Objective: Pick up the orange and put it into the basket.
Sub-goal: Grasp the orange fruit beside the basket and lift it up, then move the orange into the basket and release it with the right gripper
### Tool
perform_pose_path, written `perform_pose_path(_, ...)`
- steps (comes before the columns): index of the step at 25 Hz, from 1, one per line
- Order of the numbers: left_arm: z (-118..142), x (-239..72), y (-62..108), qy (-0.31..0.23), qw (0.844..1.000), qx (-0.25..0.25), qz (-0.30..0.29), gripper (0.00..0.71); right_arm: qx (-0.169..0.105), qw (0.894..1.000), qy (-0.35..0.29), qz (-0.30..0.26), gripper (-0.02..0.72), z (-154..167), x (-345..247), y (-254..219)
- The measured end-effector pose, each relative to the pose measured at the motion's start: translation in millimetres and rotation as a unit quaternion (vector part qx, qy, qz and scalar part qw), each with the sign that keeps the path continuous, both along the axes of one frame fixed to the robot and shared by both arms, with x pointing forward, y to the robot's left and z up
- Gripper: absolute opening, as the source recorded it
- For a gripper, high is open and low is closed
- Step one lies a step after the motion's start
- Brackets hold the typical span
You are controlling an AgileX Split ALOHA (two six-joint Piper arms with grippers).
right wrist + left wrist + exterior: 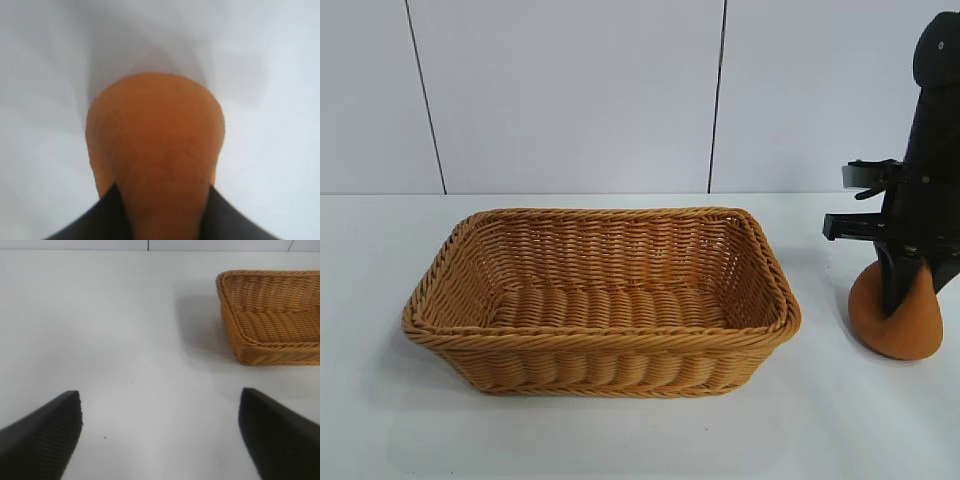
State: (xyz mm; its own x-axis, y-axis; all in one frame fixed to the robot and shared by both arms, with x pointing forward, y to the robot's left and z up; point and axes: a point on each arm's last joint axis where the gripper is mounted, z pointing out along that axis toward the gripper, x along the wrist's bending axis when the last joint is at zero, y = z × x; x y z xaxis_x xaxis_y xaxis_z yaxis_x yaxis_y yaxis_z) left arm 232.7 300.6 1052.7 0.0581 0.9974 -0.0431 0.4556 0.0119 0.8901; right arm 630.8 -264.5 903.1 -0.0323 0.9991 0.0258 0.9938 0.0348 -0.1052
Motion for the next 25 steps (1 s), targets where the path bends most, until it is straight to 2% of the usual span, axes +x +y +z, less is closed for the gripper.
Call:
perform_pose_path(3, 0.0, 0.0, 0.0, 0.0, 1.0, 0.0, 0.0, 0.609, 0.002, 1.0, -0.015, 0.003, 0.055, 16.4, -0.4, 0.0)
perform_pose_path(7, 0.1, 0.0, 0.0, 0.0, 1.0, 0.0, 0.0, 0.609, 0.011, 0.998, -0.069, 0.003, 0.055, 62.1, 3.1, 1.3)
perform_pose_path(11, 0.1, 0.0, 0.0, 0.0, 1.0, 0.0, 0.0, 0.609, 0.037, 0.991, -0.132, 0.007, 0.055, 116.8, -0.8, 13.5)
perform_pose_path(14, 0.1, 0.0, 0.0, 0.0, 1.0, 0.0, 0.0, 0.609, 0.047, 0.984, -0.167, 0.032, 0.055, 143.2, -7.0, 32.5)
perform_pose_path(20, 0.1, 0.0, 0.0, 0.0, 1.0, 0.0, 0.0, 0.609, 0.07, 0.978, -0.174, 0.087, 0.055, 152.1, -23.5, 91.2)
perform_pose_path(25, 0.1, 0.0, 0.0, 0.0, 1.0, 0.0, 0.0, 0.609, 0.103, 0.963, -0.199, 0.15, 0.055, 154.3, -44.9, 155.6)
